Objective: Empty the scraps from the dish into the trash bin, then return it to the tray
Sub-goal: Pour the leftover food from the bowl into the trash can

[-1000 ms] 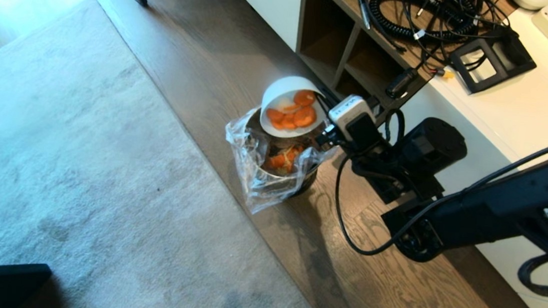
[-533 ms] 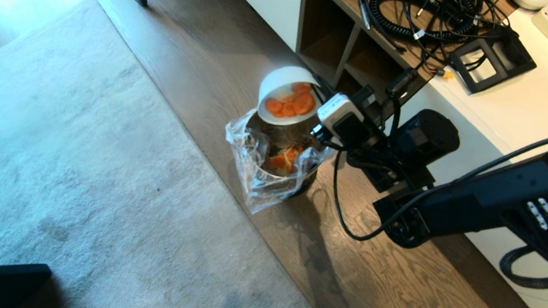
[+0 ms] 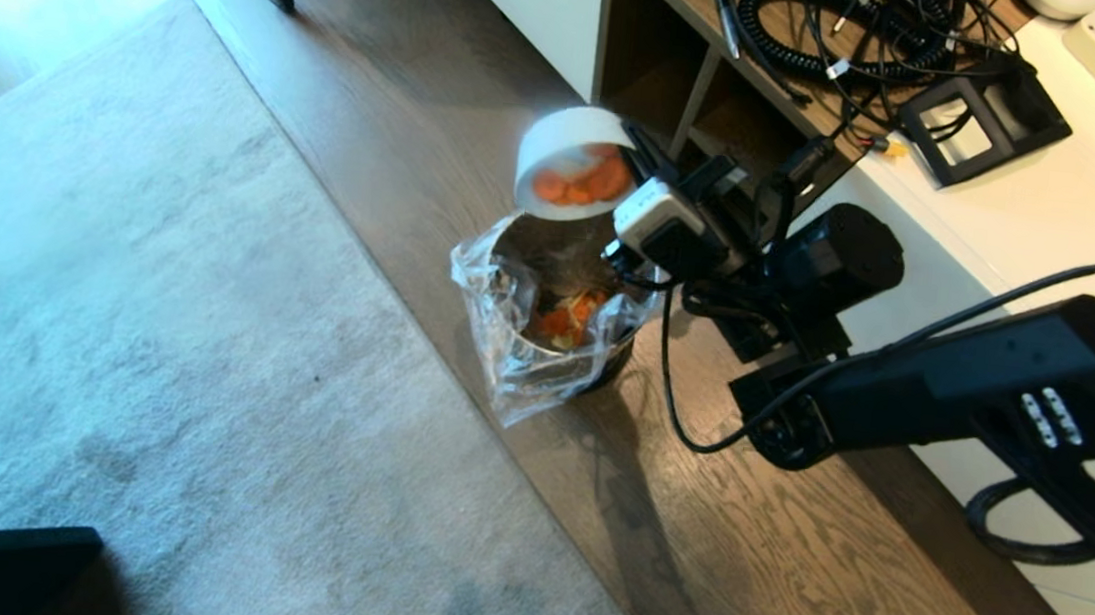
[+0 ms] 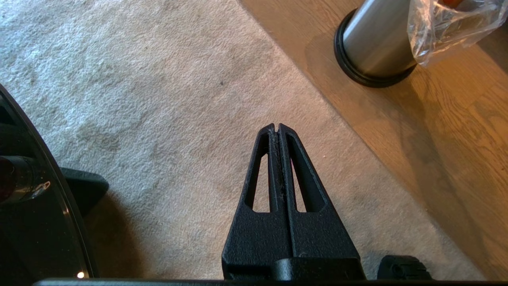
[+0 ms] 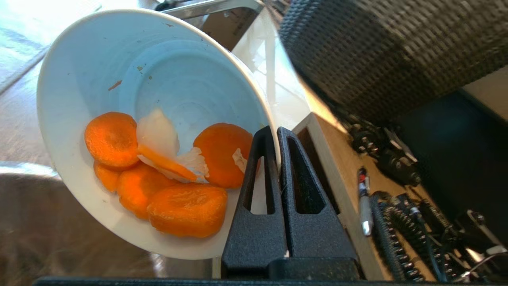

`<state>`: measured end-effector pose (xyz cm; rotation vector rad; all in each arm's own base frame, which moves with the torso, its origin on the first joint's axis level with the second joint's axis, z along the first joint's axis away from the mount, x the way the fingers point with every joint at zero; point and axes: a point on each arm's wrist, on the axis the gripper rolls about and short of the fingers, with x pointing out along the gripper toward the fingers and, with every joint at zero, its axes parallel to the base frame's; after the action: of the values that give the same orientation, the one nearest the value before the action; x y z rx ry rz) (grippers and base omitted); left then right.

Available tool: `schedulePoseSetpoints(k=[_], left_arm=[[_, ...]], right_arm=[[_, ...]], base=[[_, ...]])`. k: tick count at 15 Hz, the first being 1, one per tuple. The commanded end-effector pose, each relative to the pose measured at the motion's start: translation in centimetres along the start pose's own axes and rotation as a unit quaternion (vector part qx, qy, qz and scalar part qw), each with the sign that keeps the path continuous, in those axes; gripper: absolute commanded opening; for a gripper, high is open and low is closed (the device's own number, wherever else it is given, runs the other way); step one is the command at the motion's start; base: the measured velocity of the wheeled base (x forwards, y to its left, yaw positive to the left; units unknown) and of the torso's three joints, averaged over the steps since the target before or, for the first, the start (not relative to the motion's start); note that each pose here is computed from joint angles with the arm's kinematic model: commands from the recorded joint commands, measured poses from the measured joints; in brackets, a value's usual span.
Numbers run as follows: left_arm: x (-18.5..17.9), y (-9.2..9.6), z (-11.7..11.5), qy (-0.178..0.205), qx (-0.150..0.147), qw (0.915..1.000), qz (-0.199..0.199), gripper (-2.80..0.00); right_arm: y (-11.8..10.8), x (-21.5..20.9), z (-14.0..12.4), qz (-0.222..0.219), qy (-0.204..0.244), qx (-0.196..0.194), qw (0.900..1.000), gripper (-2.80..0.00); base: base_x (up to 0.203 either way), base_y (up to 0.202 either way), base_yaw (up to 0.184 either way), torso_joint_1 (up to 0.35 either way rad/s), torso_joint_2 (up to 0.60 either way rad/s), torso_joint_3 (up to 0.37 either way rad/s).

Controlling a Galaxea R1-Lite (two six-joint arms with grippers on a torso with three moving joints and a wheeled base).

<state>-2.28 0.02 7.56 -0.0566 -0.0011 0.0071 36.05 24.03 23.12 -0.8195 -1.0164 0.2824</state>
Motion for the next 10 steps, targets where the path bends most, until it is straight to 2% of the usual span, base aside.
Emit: schedulePoseSetpoints(k=[1,7,10], left_arm=[[0.0,0.0,0.0,0.0,0.0,1.0,0.0,-2.8],[0.0,0.0,0.0,0.0,0.0,1.0,0.0,-2.8],[0.0,0.0,0.0,0.0,0.0,1.0,0.0,-2.8]], right_arm=[[-0.4,0.7,0.2,-0.024,-0.017,-0.01,1.0,-2.8],[-0.9,2.0,0.6,-0.023,-0.102,-0.051,0.993,-2.8],[-1.4,2.2,0.9,-0.029,-0.129,-0.064,0.989,-2.8]], base=[[0.0,0.0,0.0,0.0,0.0,0.0],[0.0,0.0,0.0,0.0,0.0,0.0],[0.0,0.0,0.0,0.0,0.0,0.0]])
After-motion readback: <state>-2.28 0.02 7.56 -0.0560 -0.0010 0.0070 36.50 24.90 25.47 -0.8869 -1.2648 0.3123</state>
